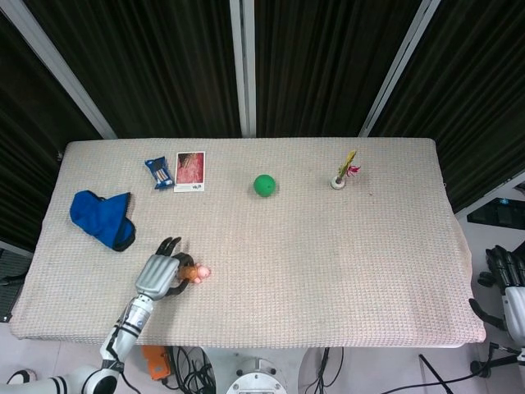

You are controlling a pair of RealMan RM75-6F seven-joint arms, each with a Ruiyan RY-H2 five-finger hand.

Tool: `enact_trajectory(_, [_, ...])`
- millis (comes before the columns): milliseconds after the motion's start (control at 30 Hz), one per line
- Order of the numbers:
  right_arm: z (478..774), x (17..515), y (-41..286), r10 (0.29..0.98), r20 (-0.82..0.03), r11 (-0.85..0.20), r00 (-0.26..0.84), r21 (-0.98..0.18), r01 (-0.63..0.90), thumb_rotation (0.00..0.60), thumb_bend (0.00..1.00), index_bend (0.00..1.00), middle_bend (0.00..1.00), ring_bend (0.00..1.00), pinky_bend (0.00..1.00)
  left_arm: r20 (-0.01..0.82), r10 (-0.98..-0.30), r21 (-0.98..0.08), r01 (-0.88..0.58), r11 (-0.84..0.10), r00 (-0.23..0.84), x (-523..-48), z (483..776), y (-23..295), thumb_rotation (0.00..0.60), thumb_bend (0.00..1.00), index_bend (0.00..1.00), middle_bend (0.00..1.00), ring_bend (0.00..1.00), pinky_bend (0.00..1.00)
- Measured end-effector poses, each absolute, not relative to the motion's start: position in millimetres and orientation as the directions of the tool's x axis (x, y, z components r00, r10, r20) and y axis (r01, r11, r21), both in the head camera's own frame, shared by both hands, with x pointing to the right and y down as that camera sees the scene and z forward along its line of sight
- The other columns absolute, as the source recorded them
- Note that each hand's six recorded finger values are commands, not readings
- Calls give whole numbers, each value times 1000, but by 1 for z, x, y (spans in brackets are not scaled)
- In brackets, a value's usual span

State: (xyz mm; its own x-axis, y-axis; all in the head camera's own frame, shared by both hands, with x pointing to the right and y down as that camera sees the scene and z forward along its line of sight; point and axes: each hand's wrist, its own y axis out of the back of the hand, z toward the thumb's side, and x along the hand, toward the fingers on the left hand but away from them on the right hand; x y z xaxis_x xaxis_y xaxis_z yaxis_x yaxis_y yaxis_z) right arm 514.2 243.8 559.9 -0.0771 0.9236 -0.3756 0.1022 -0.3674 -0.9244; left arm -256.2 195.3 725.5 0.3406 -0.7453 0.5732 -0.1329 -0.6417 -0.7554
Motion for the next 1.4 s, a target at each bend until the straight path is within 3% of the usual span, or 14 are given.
enact_trajectory(167, [560, 515, 244, 923, -376, -367, -80, -924, 104, 600, 164, 0, 0, 0, 0, 540, -775, -779, -152, -608, 328, -257, 732, 192, 600, 356, 685, 691, 268, 116])
enact_trajectory(367, [561, 514, 244, 924, -375, -366, -80, -925, 106, 600, 165, 0, 0, 0, 0, 520, -791, -797, -150, -585, 322, -259, 739, 193, 600, 355, 714, 717, 302, 125])
enact_trajectory(467, [560, 514, 244, 925, -372, -363, -79, -926, 107, 600, 165, 0, 0, 0, 0, 518, -789, -794, -157, -587, 331, -259, 737, 194, 600, 305, 587, 604, 238, 105])
enact_trajectory(533, [559, 514, 244, 926, -370, -361, -78, -927, 107, 600, 166, 0, 0, 0, 0, 526, -780, -787, -152, -597, 339, -259, 736, 196, 600, 247, 402, 406, 126, 74])
enact_trajectory(633, [558, 514, 245, 927, -367, -358, -76, -928, 107, 600, 167, 0, 0, 0, 0, 543, -760, -771, -148, -620, 357, -259, 732, 197, 600, 210, 221, 217, 22, 47])
enact_trajectory(800, [558, 512, 245, 927, -367, -359, -73, -927, 107, 600, 167, 0, 0, 0, 0, 555, -744, -759, -139, -636, 372, -261, 725, 198, 600, 205, 193, 195, 5, 46])
enact_trajectory(967, [559, 512, 245, 926, -369, -361, -73, -927, 106, 600, 167, 0, 0, 0, 0, 556, -744, -756, -146, -638, 371, -260, 724, 197, 600, 206, 241, 261, 5, 46])
enact_trajectory(1167, [561, 513, 244, 924, -373, -365, -77, -925, 105, 600, 167, 0, 0, 0, 0, 560, -743, -747, -163, -644, 368, -258, 728, 196, 600, 238, 394, 415, 58, 49])
enact_trajectory(1400, [564, 515, 243, 920, -382, -373, -86, -922, 104, 600, 167, 0, 0, 0, 0, 546, -758, -759, -173, -628, 357, -258, 737, 192, 600, 320, 671, 672, 263, 103])
